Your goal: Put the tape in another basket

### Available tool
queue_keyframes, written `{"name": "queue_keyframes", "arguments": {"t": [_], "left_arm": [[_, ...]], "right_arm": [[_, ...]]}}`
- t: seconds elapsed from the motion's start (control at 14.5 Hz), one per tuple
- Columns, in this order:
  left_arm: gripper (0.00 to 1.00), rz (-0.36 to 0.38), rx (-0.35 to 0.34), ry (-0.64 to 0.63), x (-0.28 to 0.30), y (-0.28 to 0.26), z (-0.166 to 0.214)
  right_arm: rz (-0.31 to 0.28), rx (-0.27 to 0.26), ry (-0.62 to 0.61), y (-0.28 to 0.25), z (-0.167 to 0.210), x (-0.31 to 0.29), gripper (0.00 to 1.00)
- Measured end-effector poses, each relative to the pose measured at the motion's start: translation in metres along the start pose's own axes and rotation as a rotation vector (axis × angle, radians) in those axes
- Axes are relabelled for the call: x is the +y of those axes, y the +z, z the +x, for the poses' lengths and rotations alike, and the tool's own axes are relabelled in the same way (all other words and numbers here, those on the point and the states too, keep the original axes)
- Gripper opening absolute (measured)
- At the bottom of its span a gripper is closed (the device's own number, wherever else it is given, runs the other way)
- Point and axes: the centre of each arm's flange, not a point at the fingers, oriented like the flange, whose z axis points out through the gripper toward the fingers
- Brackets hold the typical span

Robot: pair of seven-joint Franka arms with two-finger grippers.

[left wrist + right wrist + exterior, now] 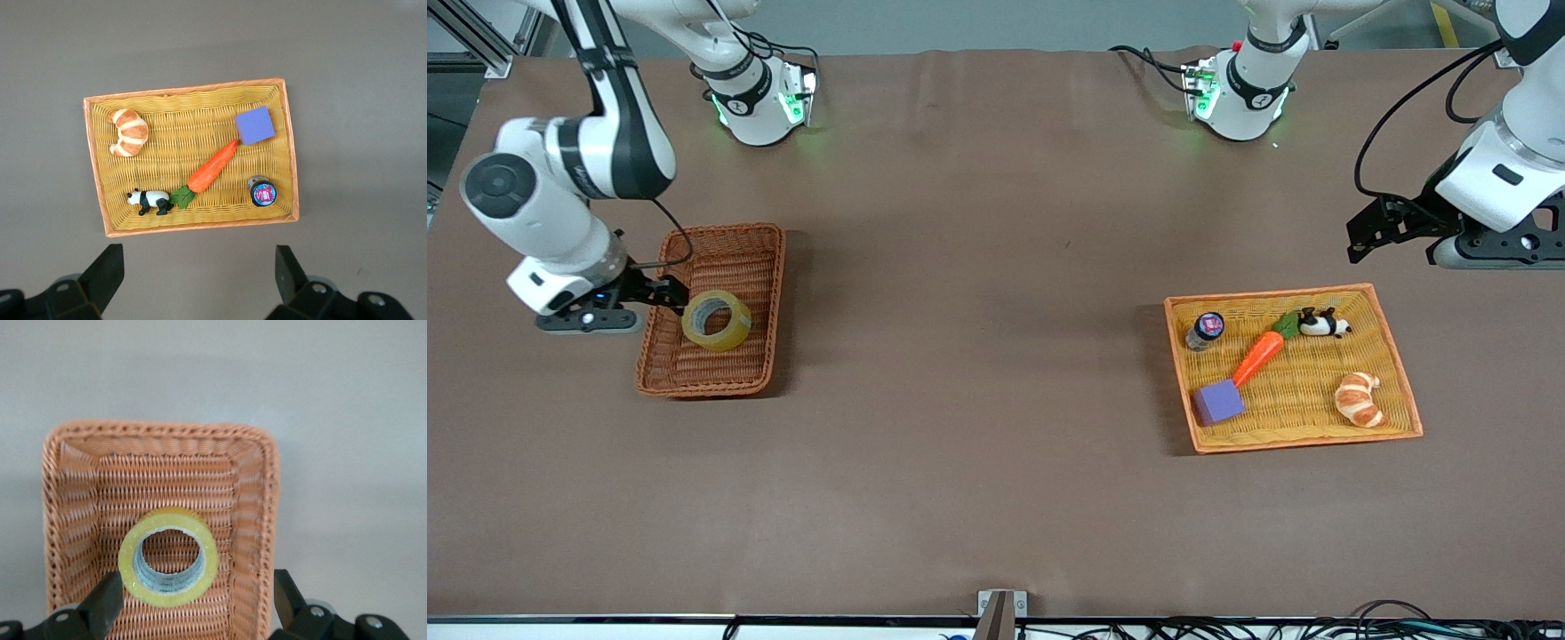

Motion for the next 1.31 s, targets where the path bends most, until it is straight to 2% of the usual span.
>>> {"name": "queue_keyframes", "arguments": {"t": [0.21,0.48,0.69,0.96,1.31], "left_arm": [[1.0,0.0,0.0,0.0,0.0,0.0,0.0],[1.0,0.0,0.0,0.0,0.0,0.0,0.0],[1.0,0.0,0.001,-0.001,0.0,-0.001,0.0],[1.0,0.0,0.002,-0.001,0.0,-0.001,0.0],[1.0,0.0,0.004,-0.002,-0.001,-0.002,0.0]], "right_arm": [[-0.015,0.034,0.03,-0.095,0.027,0.015,1.0],[0.062,0.045,0.087,-0.174,0.034,0.023,1.0],[0.082,0.047,0.125,-0.232,0.029,0.043,1.0],[0.125,-0.02,0.14,-0.262,0.014,0.049,1.0],[0.126,-0.04,0.117,-0.26,0.015,0.037,1.0]]}}
